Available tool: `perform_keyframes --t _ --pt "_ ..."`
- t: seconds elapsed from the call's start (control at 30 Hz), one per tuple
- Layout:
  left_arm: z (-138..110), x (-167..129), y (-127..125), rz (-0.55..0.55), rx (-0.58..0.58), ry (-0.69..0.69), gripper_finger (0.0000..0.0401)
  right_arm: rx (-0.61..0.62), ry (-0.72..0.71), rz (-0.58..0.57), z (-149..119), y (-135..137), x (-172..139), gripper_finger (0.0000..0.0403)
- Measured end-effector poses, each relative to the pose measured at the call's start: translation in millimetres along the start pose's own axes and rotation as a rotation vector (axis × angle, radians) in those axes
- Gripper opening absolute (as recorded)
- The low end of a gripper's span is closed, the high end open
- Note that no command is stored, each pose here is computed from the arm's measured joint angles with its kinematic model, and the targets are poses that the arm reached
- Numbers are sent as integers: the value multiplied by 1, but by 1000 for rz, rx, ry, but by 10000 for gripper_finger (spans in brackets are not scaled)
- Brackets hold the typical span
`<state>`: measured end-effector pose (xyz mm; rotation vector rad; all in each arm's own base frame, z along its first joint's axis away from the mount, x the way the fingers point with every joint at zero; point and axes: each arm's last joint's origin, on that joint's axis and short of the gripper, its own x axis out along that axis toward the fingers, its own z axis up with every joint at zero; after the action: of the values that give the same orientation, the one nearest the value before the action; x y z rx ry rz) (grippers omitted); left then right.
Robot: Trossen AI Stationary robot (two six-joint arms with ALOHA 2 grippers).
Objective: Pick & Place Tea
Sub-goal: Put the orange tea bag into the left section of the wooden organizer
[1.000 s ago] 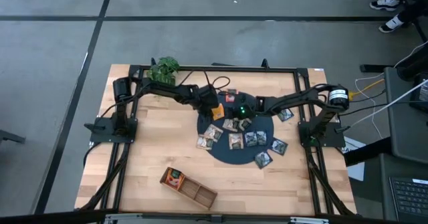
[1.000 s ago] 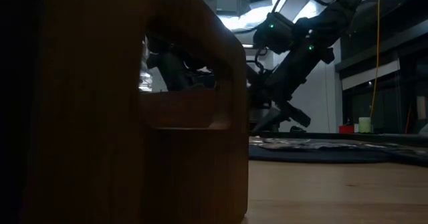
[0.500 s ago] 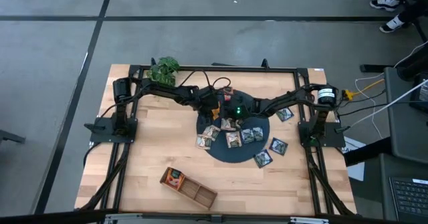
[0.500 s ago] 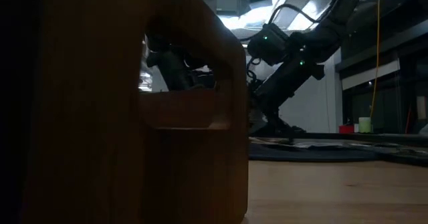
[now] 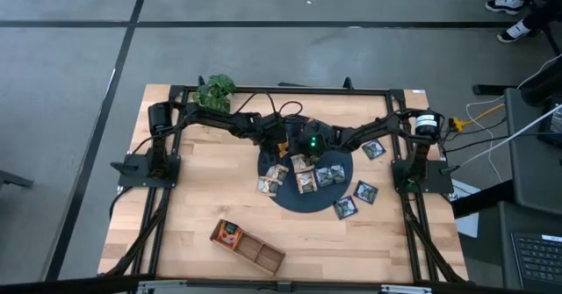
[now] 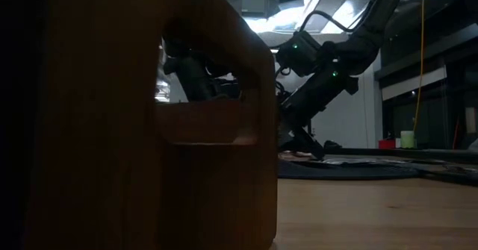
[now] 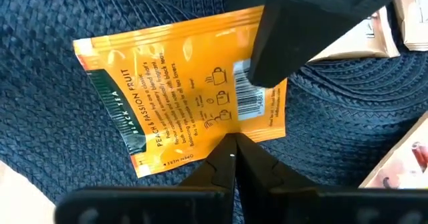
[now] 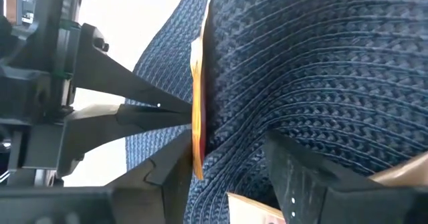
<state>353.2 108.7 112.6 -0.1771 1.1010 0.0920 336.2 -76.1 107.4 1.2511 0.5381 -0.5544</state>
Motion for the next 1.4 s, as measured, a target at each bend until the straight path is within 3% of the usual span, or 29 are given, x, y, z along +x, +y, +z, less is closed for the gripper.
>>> perform_keyframes --t 0.43,0.87,1.07,1.4 --pt "-6 -3 0 0 -37 72 5 -15 34 -29 1 1 -3 180" --pt "-8 -6 -1 -1 -69 108 5 -46 4 -14 9 19 -2 180" --pt "-8 -6 -1 -3 -86 103 5 -52 36 -102 5 11 -3 180" --pt "-7 -6 -1 -2 -86 95 3 -67 -1 -67 8 15 -2 180"
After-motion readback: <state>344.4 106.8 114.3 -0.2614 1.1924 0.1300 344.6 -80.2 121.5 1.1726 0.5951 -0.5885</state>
